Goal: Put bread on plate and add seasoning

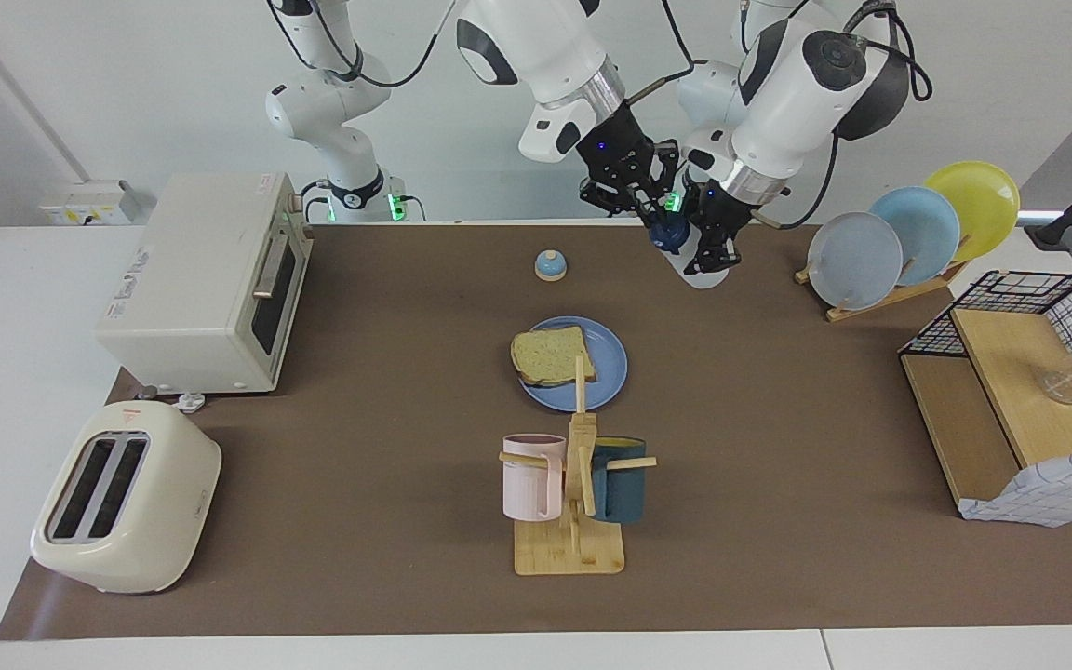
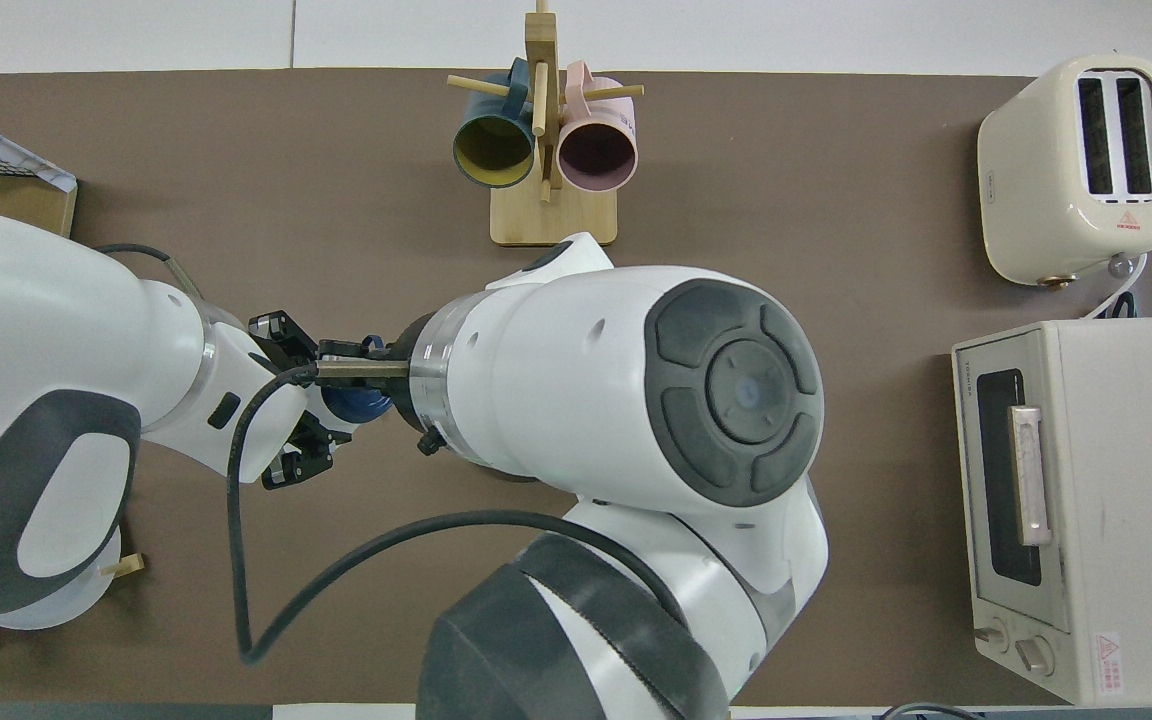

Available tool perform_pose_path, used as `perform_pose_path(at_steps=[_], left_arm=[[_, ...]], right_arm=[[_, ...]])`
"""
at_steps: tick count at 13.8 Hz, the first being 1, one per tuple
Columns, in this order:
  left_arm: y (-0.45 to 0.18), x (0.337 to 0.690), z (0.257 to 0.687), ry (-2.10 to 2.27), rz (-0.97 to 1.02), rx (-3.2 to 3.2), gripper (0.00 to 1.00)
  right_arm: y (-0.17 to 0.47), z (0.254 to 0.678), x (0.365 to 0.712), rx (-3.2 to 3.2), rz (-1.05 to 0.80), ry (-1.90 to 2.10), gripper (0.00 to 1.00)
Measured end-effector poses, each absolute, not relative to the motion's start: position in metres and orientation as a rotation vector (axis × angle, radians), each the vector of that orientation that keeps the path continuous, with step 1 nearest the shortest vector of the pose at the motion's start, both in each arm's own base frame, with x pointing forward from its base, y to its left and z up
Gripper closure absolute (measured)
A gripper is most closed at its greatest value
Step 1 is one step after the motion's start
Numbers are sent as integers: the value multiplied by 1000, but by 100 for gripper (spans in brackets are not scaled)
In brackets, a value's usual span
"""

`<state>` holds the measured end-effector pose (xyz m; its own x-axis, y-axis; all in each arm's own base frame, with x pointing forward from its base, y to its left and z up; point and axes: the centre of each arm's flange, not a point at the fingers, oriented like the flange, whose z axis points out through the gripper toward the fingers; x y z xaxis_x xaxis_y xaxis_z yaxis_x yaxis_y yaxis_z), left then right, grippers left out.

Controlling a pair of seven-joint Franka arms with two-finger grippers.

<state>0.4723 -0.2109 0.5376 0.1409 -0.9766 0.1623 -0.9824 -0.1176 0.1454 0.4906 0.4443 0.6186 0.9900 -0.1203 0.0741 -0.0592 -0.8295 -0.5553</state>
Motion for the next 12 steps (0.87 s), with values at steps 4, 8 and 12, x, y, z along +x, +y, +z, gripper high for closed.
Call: perform_pose_path(at_steps=[4, 8, 12], left_arm=[[-211, 472, 538, -1926, 42, 2197, 58], [-211, 472, 538, -1927, 41, 2196, 58], [-211, 472, 538, -1927, 41, 2196, 58]], right_arm=[[444, 620, 490, -2549, -143, 124, 81], [446, 623, 489, -2543, -148, 119, 67], [446, 623, 489, -2544, -148, 119, 69]])
